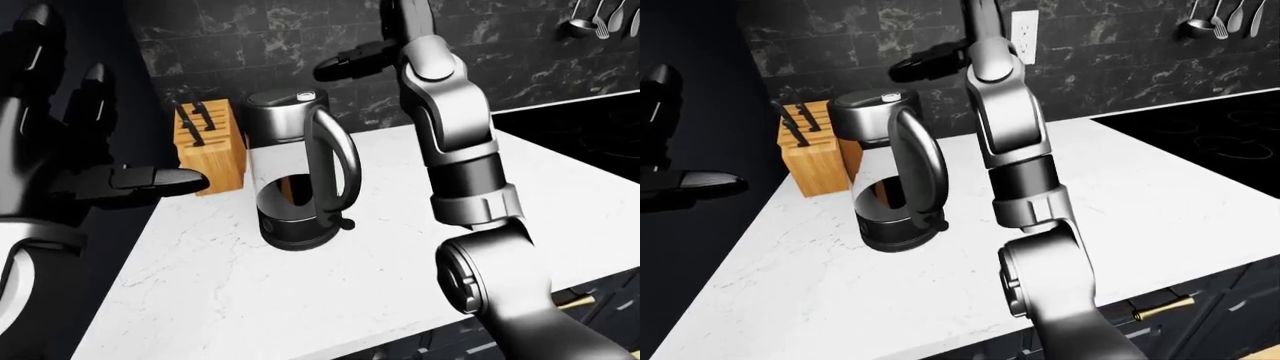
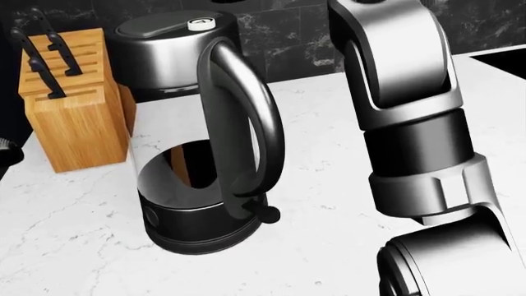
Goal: Press the button to open the lid of the electric kettle.
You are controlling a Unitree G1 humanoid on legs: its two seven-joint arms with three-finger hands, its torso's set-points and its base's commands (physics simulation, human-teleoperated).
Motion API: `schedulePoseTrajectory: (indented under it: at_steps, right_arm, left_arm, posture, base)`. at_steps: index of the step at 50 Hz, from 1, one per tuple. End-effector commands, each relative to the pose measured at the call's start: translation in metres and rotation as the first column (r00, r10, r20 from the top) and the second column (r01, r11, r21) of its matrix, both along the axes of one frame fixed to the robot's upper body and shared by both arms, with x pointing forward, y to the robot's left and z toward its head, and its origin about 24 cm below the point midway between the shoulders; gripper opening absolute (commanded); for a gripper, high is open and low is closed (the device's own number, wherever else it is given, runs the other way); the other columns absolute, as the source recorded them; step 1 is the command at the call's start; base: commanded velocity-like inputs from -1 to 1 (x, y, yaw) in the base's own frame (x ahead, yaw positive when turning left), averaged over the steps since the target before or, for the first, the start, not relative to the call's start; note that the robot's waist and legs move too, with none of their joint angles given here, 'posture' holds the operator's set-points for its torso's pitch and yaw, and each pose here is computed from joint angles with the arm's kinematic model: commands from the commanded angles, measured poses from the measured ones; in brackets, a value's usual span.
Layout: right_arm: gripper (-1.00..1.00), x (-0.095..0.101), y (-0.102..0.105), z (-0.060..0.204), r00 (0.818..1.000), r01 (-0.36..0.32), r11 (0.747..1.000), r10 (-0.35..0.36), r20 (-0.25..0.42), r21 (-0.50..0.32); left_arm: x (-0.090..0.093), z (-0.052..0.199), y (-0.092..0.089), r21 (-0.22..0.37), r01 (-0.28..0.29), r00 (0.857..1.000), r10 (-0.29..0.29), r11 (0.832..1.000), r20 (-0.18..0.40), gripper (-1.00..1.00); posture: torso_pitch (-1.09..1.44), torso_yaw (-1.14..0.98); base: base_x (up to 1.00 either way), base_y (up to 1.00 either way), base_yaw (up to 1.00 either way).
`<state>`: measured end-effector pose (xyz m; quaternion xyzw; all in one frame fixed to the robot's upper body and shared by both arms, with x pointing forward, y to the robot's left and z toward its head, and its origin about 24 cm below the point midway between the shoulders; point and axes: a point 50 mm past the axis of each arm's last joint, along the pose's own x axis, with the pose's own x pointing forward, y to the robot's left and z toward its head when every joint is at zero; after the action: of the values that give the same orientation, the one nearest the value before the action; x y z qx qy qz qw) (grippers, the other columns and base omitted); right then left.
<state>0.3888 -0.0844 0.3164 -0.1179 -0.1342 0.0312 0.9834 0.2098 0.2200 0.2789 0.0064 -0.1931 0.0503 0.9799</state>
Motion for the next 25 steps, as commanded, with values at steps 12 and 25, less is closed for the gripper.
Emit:
schedulePoseTrajectory:
  at_steps: [12,25]
  right_arm:
    - [1.00,-0.005,0.009,0.026,0.996,-0.020,1.000,0.019,0.085,0.004]
    - [1.00,0.002,0.011,0.018,0.999,-0.025,1.000,0.024,0.042,0.012]
  left_arm:
    - [-0.003,0.009,0.001,0.002,-0.010,0.998,0.009,1.000,0.057,1.00]
    - [-0.003,0.010,0.001,0.001,-0.009,0.998,0.009,1.000,0.057,1.00]
  posture:
    - [-0.42,0.00]
    - [-0.42,0.00]
  base:
    - [0.00,0.00,0.00]
    - [0.00,0.00,0.00]
